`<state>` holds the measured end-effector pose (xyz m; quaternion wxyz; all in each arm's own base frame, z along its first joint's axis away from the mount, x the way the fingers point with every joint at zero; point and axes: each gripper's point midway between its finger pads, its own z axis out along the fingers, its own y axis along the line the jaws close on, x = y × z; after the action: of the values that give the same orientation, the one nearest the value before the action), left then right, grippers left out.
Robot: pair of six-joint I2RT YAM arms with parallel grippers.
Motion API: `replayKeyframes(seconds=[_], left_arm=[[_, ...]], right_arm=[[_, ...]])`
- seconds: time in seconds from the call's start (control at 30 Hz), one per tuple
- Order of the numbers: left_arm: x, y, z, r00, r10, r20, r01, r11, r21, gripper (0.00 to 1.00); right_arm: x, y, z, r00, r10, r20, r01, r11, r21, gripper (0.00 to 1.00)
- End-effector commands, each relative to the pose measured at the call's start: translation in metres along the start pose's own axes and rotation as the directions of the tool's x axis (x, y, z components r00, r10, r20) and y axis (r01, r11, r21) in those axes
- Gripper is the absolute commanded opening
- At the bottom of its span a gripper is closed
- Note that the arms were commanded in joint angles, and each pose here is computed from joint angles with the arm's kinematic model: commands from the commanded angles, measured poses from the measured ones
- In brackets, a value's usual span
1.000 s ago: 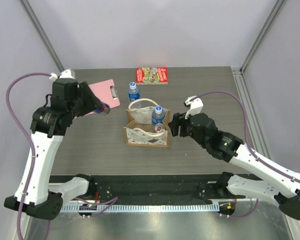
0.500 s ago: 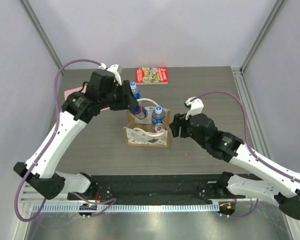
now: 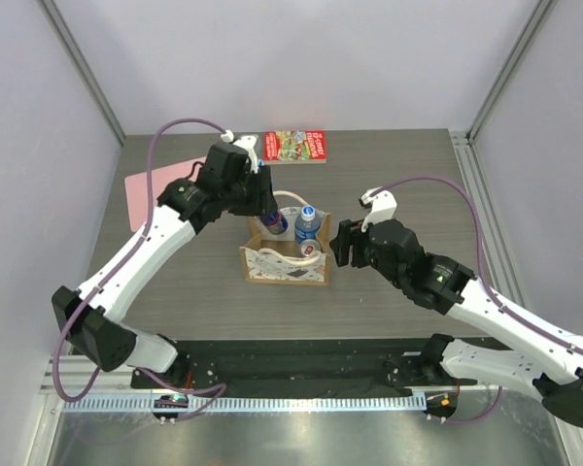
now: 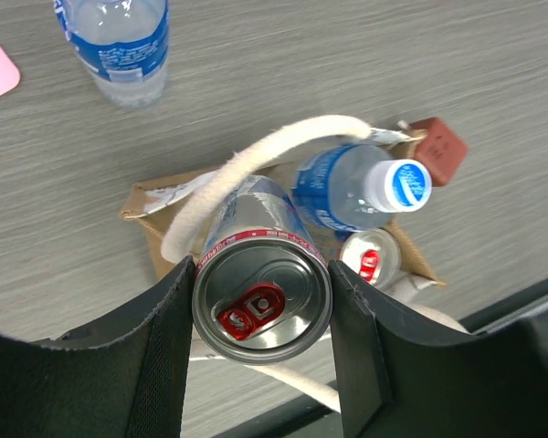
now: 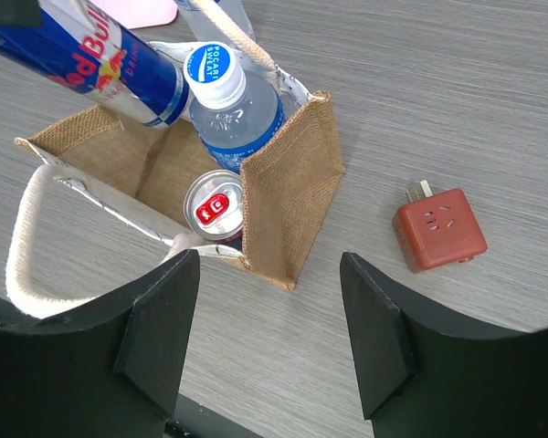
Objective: Place the beverage into the canvas bag
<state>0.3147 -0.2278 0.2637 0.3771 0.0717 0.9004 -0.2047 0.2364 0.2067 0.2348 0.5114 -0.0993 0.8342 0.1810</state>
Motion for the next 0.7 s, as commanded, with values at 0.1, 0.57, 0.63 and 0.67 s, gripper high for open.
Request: replayKeyframes(seconds=[0.1,0.57,0.63,0.67], left_arm=[[-0.036,-0.003,0.017,0.98,0.108,0.168,-0.103,0.994,-0.038,0.0],[-0.015,-0.01,0.06,0.969,0.209,0.132,-0.194,0.974,-0.119,0.0],[-0.012,-0.009,0.065,0.97,0.202,0.136,-0.186,0.975,-0.119,0.0],[-0.007,-0.007,0.068,0.971,0.202,0.127,-0.187,0.975,-0.123,0.0]], right_arm=[[-0.019,0.007,0.0,0.998,0.041,0.042,-0.041,0.999,-0.012,0.68],[-0.016,0.009,0.004,0.998,0.048,0.036,-0.048,0.999,-0.013,0.68],[-0.016,0.008,0.003,0.998,0.051,0.039,-0.05,0.999,-0.011,0.68],[-0.015,0.008,0.004,0.998,0.049,0.035,-0.049,0.999,-0.013,0.68]])
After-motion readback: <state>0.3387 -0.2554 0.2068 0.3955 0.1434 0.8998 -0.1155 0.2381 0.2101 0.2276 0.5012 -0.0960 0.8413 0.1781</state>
